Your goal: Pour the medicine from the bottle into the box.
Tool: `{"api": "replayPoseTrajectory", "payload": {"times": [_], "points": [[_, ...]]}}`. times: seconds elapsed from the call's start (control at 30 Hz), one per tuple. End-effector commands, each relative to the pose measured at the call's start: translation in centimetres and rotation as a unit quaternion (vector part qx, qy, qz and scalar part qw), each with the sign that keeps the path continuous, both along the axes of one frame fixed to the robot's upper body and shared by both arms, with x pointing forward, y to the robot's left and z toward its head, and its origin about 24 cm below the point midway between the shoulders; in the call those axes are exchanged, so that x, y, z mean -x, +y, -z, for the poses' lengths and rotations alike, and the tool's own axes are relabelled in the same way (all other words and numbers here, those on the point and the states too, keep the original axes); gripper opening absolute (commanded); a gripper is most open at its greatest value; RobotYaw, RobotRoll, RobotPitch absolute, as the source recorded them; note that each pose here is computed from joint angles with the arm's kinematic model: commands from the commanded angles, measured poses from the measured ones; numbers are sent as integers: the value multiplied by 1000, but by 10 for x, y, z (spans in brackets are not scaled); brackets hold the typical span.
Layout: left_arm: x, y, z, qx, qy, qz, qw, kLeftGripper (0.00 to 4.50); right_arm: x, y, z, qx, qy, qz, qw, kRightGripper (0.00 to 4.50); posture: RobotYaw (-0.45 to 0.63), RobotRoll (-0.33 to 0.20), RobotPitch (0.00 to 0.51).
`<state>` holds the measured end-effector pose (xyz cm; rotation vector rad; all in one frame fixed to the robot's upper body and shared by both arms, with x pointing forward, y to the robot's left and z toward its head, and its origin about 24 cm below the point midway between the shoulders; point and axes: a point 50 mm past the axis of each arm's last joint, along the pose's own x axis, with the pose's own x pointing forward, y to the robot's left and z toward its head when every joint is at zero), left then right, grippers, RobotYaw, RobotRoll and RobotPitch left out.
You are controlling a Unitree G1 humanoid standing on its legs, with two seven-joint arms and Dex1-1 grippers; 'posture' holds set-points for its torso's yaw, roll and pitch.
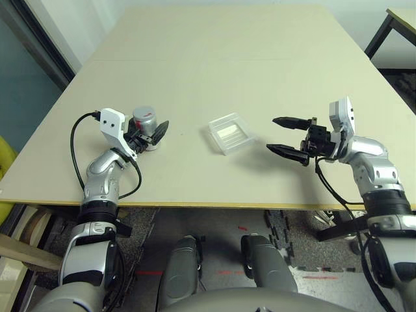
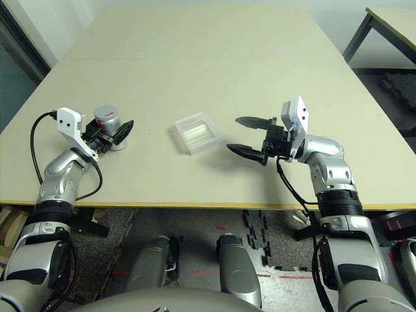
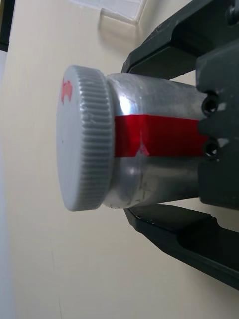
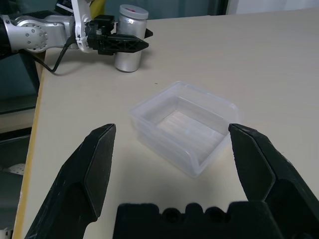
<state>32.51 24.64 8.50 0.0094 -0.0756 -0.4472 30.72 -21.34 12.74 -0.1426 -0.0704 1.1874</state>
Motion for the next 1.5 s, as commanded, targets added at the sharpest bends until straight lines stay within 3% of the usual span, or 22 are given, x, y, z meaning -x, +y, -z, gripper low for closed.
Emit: {"api": "replayPoseTrajectory", "payload": {"times": [0.03,0.1,0.2,0.23,0.53,0.7,0.87,1.17,1.5], "points": [[-3,-3,1,-4,2,3,1000,4304,2,-3,0,-4,-1,4,1000,4500,-140,0,108],[-3,-2,1,-2,0,0,1000,3854,2,-3,0,-3,0,4,1000,4500,-140,0,108],[-3,-3,1,0,-2,2,1000,2709,3,-3,0,-2,0,3,1000,4500,-135,0,108],[-3,-3,1,1,-3,3,1000,2636,3,-3,1,-2,1,3,1000,4500,-135,0,108],[-1,-10,-8,26,0,42,999,2642,3,-1,2,-2,3,0,1000,4500,-131,0,108],[0,-35,-32,106,45,168,979,2642,1,3,1,-7,3,-2,1000,4500,-128,0,101],[5,-53,-52,119,67,271,953,2642,0,4,0,-11,5,-4,1000,4500,-123,0,92],[0,-64,-64,89,66,346,932,2642,-2,5,-4,-23,3,-3,1000,4500,-131,0,85],[-4,-67,-54,49,62,361,929,2642,-5,8,-20,-51,32,-25,998,4500,-146,0,76]]}}
